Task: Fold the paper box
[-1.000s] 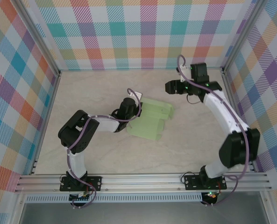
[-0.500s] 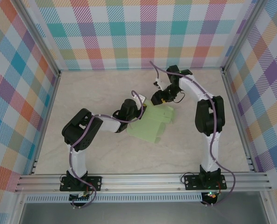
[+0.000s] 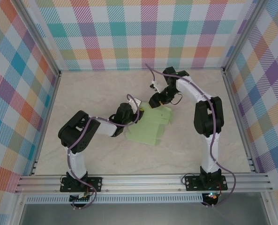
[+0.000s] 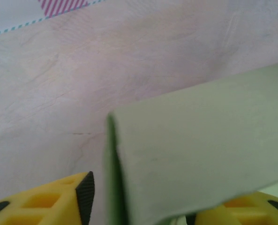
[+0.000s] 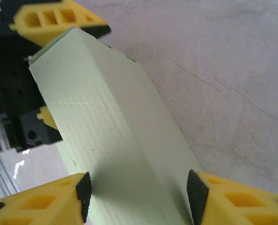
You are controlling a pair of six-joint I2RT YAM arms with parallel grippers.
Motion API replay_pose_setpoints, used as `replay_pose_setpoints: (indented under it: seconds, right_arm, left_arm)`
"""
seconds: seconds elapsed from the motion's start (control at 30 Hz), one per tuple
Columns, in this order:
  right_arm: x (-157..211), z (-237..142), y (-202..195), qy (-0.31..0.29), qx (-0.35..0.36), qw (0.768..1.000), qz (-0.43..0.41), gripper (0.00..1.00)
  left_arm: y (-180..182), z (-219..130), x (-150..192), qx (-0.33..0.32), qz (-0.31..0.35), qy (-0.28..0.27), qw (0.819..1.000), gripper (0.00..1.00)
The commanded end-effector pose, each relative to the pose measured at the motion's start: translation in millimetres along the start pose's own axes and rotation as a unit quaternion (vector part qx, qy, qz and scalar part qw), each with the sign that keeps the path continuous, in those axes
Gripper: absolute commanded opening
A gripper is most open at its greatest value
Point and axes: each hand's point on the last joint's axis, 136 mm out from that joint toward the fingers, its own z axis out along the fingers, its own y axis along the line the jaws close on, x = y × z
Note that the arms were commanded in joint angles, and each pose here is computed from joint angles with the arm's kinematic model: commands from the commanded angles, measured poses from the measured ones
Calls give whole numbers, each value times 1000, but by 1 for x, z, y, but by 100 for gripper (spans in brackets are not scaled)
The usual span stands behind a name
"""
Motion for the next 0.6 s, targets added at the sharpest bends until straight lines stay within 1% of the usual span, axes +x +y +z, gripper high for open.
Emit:
replay_pose_setpoints:
  seconds: [0.0, 0.13, 0.27, 0.4, 0.43, 0.57]
  right_arm:
    - [-3, 4, -2, 1, 5, 1000, -11, 57]
    - [-2, 9, -1, 5, 4, 1000, -13, 56]
    - [-1, 15, 2, 11, 4, 1000, -16, 55]
    - [3, 22, 2, 19, 13, 1000, -16, 53]
    - [3, 23, 1, 20, 17, 1000, -16, 51]
    - [5, 27, -2, 20, 28, 999, -7, 48]
  left_arm:
    - [13, -12, -25, 15, -35, -51, 998, 62]
    - [16, -15, -26, 37, -53, -60, 996, 66]
    - [13, -16, -27, 47, -42, -66, 996, 66]
    - [25, -20, -24, 13, -42, -59, 997, 61]
    - [27, -22, -22, 6, -42, -59, 997, 59]
    - [27, -35, -22, 8, -40, -64, 997, 59]
